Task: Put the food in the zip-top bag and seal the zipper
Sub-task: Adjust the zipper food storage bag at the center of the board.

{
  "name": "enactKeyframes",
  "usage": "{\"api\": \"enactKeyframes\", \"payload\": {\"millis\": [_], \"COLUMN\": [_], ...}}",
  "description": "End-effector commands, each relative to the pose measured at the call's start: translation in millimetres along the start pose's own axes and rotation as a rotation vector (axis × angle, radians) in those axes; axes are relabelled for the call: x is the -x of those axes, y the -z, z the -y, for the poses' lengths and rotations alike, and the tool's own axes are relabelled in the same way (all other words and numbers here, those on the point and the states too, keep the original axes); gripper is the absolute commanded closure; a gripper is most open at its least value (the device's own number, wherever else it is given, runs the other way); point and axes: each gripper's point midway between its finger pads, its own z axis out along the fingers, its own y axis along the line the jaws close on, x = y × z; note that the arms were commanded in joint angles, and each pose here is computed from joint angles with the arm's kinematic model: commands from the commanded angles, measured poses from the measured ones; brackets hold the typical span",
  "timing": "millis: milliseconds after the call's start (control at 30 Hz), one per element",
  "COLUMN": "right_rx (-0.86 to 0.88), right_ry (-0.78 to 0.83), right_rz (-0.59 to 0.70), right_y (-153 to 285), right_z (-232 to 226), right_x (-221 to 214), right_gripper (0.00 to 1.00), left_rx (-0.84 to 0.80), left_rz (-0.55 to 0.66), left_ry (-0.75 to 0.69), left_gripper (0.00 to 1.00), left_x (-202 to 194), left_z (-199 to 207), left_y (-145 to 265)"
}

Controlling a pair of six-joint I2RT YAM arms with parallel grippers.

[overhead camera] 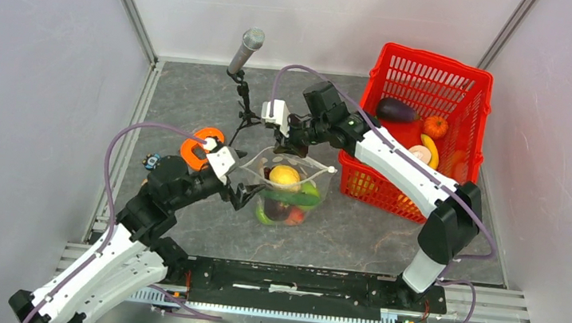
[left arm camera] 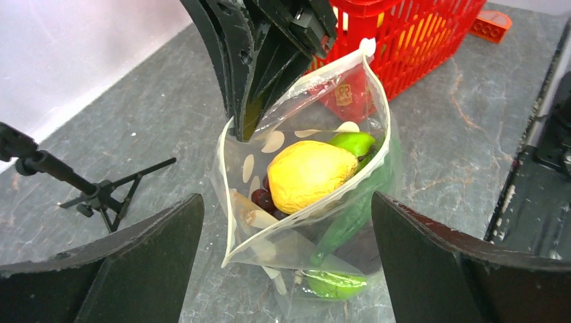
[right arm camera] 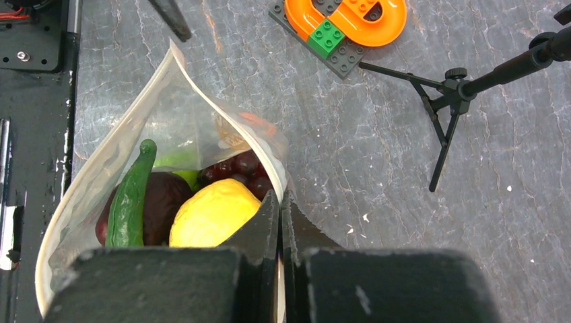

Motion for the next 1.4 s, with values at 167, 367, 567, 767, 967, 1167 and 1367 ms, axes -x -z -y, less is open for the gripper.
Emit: {"api": "enactKeyframes", "payload": {"millis": [167,367,567,767,967,1167,1367], "right_rx": [0.003,0.016,0.024,0.026,0.055,0.057,0.031], "right_ry": [0.054,0.056,0.058,0.063,0.047,0.029,0.015], "right_rz": [0.02,0.027,0.015,0.036,0.045,0.038,0.026], "right_y": [4.8,2.8,2.8,4.4,2.0,1.7,6.4], "right_z": [7.1,6.5,7.7,9.4,3.4,1.3,3.9], "right_x": [14.7,14.8,13.0,21.7,19.5,17.1,17.3], "right_gripper": [0.98,0.98,0.98,0.97,0.97,0.96,0.89], "left_rx": [-0.251,-0.256,-0.315,-0.273,-0.267,-0.295,-0.31], "left_rz": [-0.047,-0.03,-0.072,-0.113,-0.095,-0.113,-0.122], "left_ry": [0.024,-0.033,0.024,0.046,0.061,0.083,0.08], "left_gripper": [0.0,0.0,0.0,0.0,0.07,0.32,0.67], "left_x": [6.9,3.5,-20.8,-38.7,-41.1,-45.5,-46.8], "left_z": [4.1,0.5,-4.5,-17.1,-22.3,-19.1,-17.3], "left_y": [-1.7,7.2,-4.3,-14.5,-23.3,-24.8,-23.9]}}
